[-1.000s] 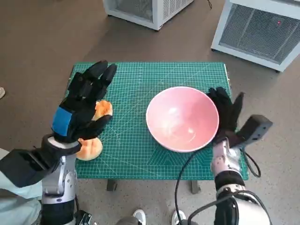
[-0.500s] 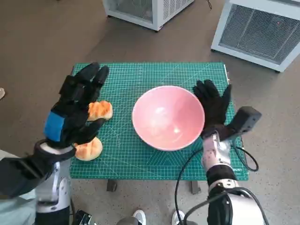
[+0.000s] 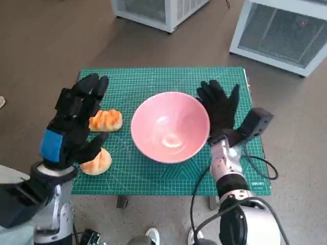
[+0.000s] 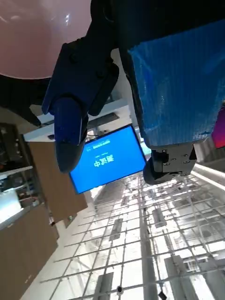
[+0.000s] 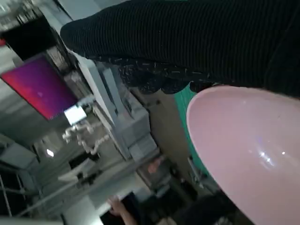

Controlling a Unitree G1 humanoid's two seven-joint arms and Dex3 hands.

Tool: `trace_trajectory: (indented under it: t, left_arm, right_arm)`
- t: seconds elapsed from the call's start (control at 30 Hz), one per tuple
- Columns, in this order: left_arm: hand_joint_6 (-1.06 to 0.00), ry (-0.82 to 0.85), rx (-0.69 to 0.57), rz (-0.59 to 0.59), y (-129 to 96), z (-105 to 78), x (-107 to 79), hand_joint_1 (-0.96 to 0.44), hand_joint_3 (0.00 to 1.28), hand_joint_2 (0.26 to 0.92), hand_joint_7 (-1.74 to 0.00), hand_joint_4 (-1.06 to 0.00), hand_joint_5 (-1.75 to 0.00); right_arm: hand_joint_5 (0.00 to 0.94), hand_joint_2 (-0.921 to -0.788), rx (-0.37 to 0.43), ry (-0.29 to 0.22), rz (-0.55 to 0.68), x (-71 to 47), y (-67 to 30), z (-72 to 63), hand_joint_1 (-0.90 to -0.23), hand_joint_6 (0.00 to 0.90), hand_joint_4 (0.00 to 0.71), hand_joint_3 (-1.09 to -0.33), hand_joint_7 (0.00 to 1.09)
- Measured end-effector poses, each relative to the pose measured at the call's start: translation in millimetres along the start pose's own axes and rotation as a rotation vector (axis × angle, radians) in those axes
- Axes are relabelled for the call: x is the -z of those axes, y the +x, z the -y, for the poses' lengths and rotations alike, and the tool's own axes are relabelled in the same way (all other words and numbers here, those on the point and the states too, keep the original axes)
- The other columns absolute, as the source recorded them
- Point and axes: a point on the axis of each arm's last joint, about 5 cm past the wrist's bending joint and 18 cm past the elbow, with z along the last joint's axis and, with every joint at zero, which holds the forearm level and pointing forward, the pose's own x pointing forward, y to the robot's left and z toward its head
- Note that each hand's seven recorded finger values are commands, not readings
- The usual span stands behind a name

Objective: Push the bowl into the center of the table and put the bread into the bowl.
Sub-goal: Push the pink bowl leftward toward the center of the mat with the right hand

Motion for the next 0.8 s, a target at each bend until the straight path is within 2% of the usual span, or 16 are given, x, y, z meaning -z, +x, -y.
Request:
trace_trajectory:
  t: [0.3,0.5,0.67,0.8]
  left_arm:
    - [-0.02,0.028,-0.021,-0.022,-5.4,0.2,0.1,-0.6,0.33,0.921,-0.61,-0.25,-0.01]
    - [-0.02,0.033,-0.03,-0.025,-6.4,0.3,0.4,-0.6,0.34,0.921,-0.6,-0.25,0.0]
    - [-0.02,0.035,-0.031,-0.027,-6.8,0.3,0.5,-0.6,0.34,0.921,-0.6,-0.24,0.0]
    - [-0.02,0.036,-0.029,-0.027,-6.3,0.5,0.8,-0.6,0.34,0.921,-0.6,-0.24,0.0]
  right_arm:
    - [0.005,-0.921,-0.023,0.014,-0.026,1.3,2.7,-8.6,-0.577,0.155,0.168,-0.934,0.45]
    - [0.004,-0.921,-0.026,0.012,-0.031,-0.8,3.9,-8.7,-0.587,0.165,0.17,-0.939,0.44]
    - [0.001,-0.921,-0.042,-0.013,-0.025,-3.2,5.0,-9.3,-0.597,0.145,0.162,-0.933,0.42]
    - [0.0,-0.921,-0.073,-0.057,0.01,-7.5,6.2,-9.9,-0.599,0.143,0.156,-0.923,0.42]
